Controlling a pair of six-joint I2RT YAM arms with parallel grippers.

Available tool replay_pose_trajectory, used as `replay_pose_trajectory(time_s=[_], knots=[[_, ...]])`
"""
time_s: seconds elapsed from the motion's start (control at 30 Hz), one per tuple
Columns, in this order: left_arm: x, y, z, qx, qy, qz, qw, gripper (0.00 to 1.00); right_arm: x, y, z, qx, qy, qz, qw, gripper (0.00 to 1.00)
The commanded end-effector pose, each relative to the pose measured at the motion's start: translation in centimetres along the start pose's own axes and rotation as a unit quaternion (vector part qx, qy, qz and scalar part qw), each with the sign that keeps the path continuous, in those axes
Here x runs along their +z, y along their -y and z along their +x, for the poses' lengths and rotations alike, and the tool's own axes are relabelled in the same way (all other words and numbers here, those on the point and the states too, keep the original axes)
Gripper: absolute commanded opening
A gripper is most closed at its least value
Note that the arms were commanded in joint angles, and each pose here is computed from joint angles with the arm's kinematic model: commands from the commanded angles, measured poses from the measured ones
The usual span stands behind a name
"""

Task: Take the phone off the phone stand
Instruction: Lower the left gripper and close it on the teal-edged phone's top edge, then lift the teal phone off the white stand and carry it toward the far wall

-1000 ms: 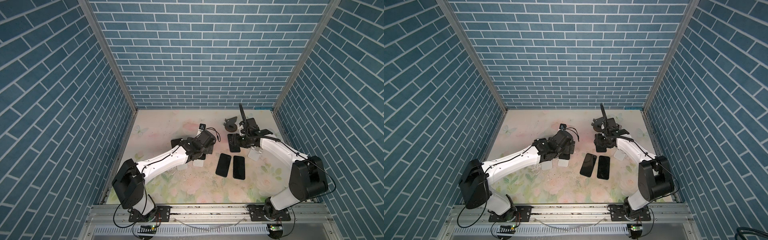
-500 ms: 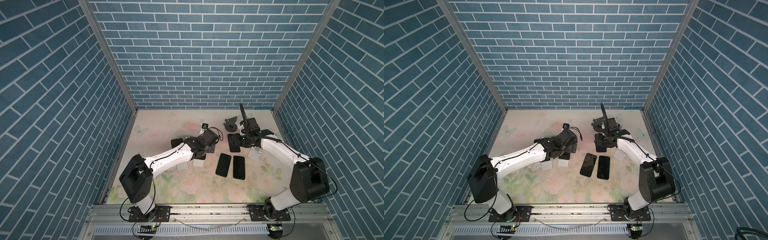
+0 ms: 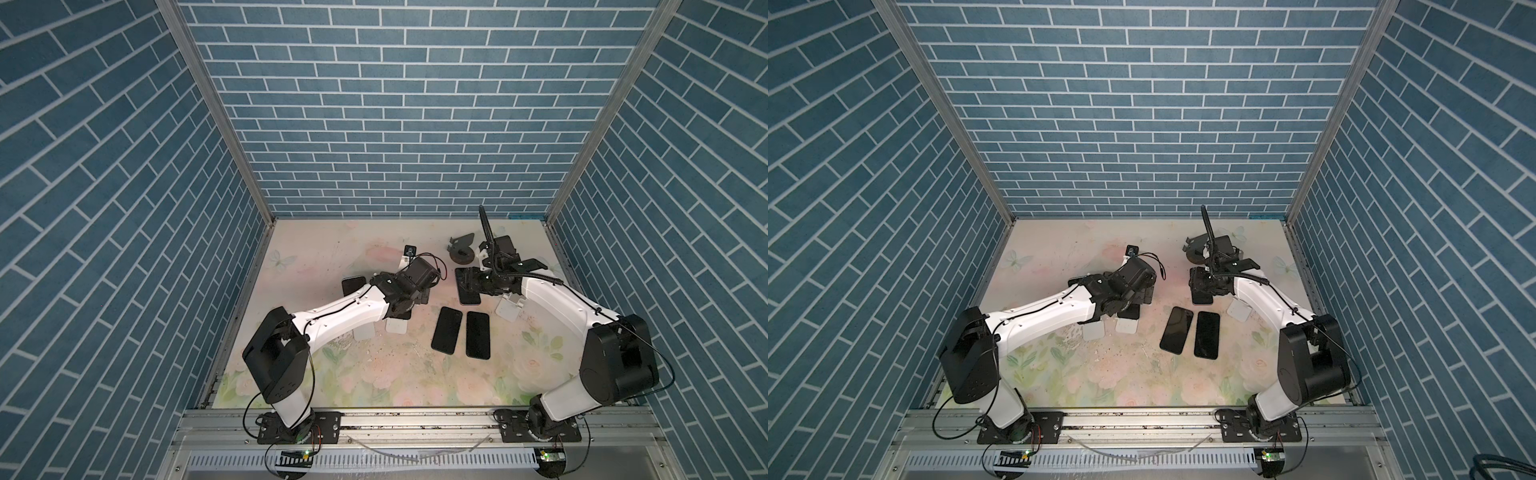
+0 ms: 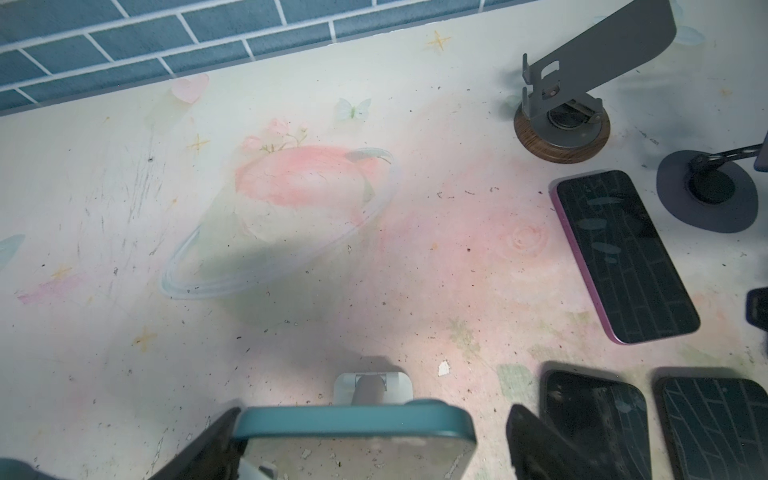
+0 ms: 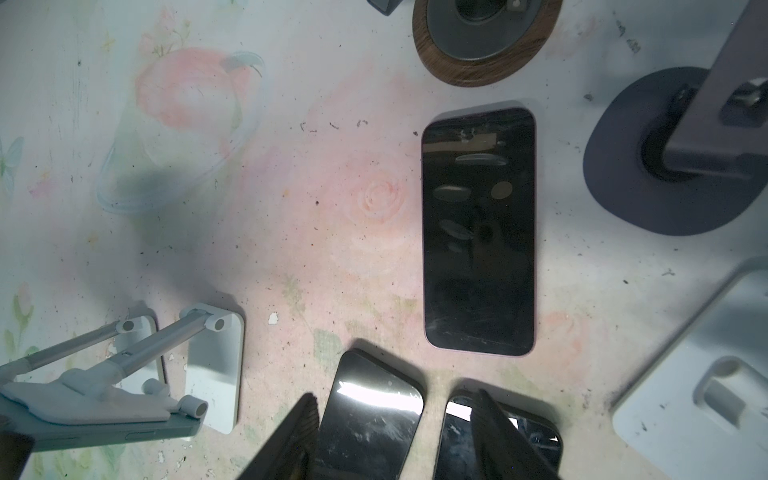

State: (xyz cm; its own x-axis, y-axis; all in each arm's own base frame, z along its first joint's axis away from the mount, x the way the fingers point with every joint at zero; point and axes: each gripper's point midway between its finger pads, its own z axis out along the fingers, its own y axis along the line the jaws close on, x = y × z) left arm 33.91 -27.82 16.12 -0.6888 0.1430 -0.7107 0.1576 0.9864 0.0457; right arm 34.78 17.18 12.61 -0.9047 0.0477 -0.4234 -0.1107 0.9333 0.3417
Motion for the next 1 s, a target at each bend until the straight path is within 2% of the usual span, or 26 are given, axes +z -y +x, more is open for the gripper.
replay_pose_trajectory(time_s=[0.0, 0.67, 0.97], knots=[[0.37, -0.14, 0.18, 0.003, -0.001, -0.015, 1.000, 0.96, 0.06, 0.14, 0.20, -0.014, -0.008, 0.007, 1.000, 0.60], [1.09, -0.03, 1.03, 0.004, -0.011, -0.014, 1.000, 0.79, 0.34, 0.32, 0.36, -0.012, -0.014, 0.010, 1.000, 0.60], [0.54, -0.61, 0.78, 0.000, -0.002, -0.018, 1.000, 0.66, 0.41, 0.34, 0.31, -0.011, -0.014, 0.010, 1.000, 0.60]])
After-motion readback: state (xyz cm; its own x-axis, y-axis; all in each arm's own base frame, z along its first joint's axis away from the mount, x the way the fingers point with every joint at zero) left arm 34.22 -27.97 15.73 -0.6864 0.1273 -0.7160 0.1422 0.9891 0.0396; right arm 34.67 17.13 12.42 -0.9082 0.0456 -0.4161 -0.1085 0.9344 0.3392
